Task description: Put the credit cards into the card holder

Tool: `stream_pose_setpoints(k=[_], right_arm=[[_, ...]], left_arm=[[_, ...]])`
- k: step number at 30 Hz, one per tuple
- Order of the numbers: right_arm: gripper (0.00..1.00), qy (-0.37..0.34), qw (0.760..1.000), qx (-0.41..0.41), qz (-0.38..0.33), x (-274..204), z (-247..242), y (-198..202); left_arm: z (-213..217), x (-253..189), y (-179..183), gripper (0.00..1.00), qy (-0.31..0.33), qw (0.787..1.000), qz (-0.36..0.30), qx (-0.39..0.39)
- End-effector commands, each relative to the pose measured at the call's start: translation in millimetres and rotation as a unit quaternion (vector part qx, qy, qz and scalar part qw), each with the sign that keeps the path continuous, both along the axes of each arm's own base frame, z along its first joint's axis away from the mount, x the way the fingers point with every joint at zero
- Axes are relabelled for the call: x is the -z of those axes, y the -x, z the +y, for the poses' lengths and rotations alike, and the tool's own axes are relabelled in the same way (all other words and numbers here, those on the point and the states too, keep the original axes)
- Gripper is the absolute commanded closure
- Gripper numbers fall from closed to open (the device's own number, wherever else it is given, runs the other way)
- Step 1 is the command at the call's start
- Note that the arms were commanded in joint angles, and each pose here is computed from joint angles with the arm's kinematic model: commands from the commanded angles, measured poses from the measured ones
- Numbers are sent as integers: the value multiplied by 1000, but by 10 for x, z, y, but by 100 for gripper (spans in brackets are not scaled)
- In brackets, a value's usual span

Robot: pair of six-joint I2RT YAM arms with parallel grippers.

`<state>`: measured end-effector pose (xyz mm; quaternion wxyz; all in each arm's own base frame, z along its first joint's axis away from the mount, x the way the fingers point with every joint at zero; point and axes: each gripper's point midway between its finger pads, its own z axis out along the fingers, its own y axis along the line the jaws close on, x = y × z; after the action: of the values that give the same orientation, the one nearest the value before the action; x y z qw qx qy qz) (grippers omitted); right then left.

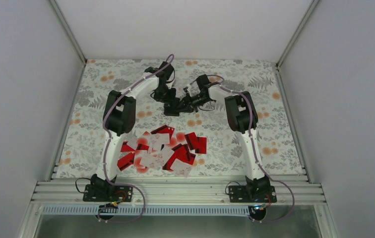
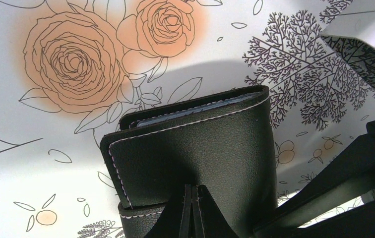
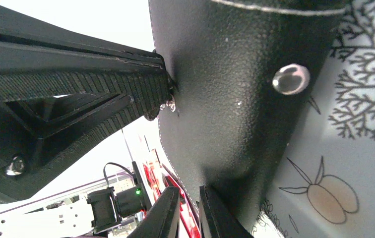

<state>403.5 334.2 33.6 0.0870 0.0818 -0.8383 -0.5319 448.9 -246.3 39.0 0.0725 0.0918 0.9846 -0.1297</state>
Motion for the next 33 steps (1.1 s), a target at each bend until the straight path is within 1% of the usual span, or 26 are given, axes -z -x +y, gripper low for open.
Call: stream_pose_setpoints(k=[1, 11, 20, 33], right_arm=[[88, 28, 999, -1, 20, 282, -15, 58], [88, 29, 999, -2, 21, 296, -25, 79], [88, 30, 999, -3, 21, 305, -20, 89], [88, 31, 999, -3, 22, 312, -28, 95]], left_arm=[[-27, 45, 153, 98, -10, 1000, 17, 11], [-57, 45, 182, 98, -12, 1000, 18, 12], [18, 34, 200, 98, -33, 999, 14, 3], [55, 40, 248, 98, -39, 999, 16, 1]])
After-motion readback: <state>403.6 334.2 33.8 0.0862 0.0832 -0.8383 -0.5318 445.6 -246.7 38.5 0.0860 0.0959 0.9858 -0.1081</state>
